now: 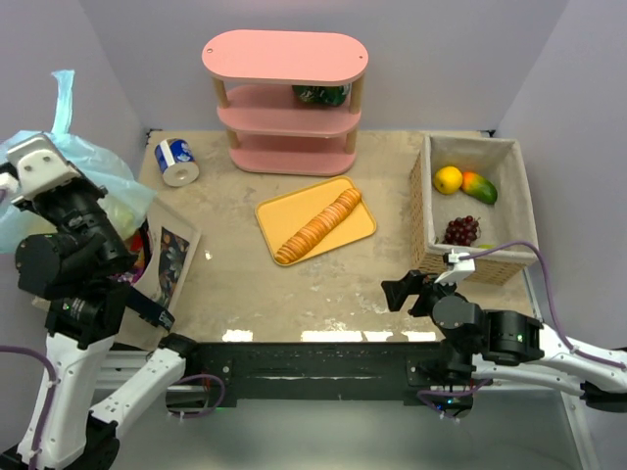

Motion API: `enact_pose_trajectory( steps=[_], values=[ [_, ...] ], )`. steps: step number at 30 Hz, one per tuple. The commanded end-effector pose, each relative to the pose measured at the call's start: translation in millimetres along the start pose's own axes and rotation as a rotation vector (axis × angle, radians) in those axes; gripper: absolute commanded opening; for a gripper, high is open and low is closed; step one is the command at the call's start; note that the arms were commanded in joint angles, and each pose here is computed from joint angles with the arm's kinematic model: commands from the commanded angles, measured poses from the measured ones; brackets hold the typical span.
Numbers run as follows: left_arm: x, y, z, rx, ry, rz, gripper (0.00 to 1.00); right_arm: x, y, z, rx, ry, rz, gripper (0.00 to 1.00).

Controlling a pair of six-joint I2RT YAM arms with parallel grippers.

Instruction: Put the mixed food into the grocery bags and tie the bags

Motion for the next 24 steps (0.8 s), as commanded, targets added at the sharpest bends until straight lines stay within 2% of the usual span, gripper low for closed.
enact_pose_trajectory(
  steps=[1,12,19,24],
  values=[
    [0,-9,27,-0.075,0.043,-0.058,0.00,-2,3,-1,0.002,-0.012,-0.005,0.93],
    [7,5,43,-0.125,0.052,-0.151,0.00,-1,3,0,0.005,-0.007,-0.009,0.93],
    [18,29,43,-0.127,-0.001,-0.242,0.00,-2,5,1,0.015,0.003,-0.020,0.93],
    [14,18,52,-0.208,-0.014,-0.258,0.00,-2,6,2,0.024,0.008,-0.020,0.93]
  ],
)
Point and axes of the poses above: each gripper's point midway between its finger pads, its own x axis back along the fingers, its own y axis along the line the jaws close on, z = x × y, the point moved 4 cm from there along x, back along the fingers, and after that the axes turned 15 degrees about -x, right-handed, at the moved point
